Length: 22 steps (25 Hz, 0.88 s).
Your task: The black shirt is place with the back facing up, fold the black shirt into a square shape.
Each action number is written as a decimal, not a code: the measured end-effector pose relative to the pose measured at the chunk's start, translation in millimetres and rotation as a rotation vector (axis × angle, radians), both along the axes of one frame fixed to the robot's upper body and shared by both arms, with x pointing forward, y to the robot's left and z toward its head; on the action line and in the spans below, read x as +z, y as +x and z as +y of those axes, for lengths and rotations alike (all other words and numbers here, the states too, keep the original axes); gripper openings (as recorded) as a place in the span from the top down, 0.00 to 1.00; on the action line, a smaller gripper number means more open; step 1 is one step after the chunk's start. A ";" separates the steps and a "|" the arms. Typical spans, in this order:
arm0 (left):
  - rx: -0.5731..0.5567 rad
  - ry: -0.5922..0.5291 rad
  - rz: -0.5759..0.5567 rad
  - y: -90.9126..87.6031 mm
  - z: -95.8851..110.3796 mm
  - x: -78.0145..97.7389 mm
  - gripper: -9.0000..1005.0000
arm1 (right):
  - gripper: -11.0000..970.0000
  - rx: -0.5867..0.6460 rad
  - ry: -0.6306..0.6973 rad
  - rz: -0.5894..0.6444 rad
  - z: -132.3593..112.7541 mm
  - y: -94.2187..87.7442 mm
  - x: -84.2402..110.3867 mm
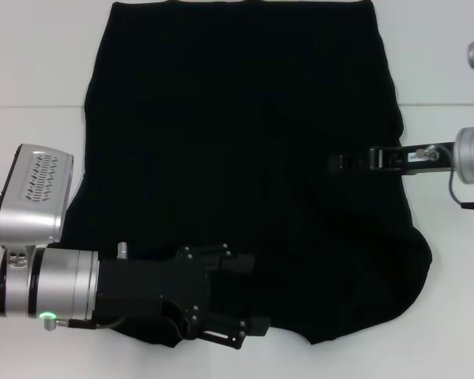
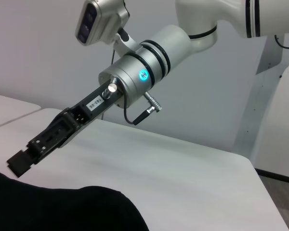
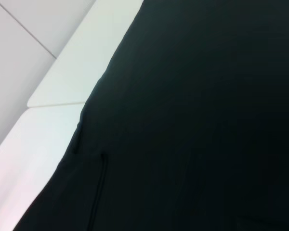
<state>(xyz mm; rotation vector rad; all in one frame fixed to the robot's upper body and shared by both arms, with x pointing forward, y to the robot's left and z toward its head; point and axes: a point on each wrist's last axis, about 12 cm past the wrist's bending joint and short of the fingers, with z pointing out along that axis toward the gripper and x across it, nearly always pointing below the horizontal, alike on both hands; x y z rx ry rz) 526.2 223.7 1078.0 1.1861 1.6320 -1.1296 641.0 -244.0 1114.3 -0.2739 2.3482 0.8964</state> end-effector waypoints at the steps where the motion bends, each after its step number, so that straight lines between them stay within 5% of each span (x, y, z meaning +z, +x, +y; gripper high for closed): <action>1: 0.001 -0.001 0.000 0.1 0.1 0.0 0.06 | 0.66 -0.006 0.001 -0.001 -2.6 -0.1 0.5; 6: 0.032 -0.013 0.011 1.8 6.5 2.4 0.06 | 0.44 -0.072 0.019 -0.009 -24.9 -3.8 -2.3; 14: 0.205 -0.094 0.139 -0.7 47.8 10.8 0.06 | 0.07 -0.058 0.152 -0.122 -36.5 -29.1 -16.1; 22: 0.432 -0.084 0.238 -23.4 104.4 6.8 0.07 | 0.05 0.001 0.225 -0.153 -30.0 -48.5 -27.3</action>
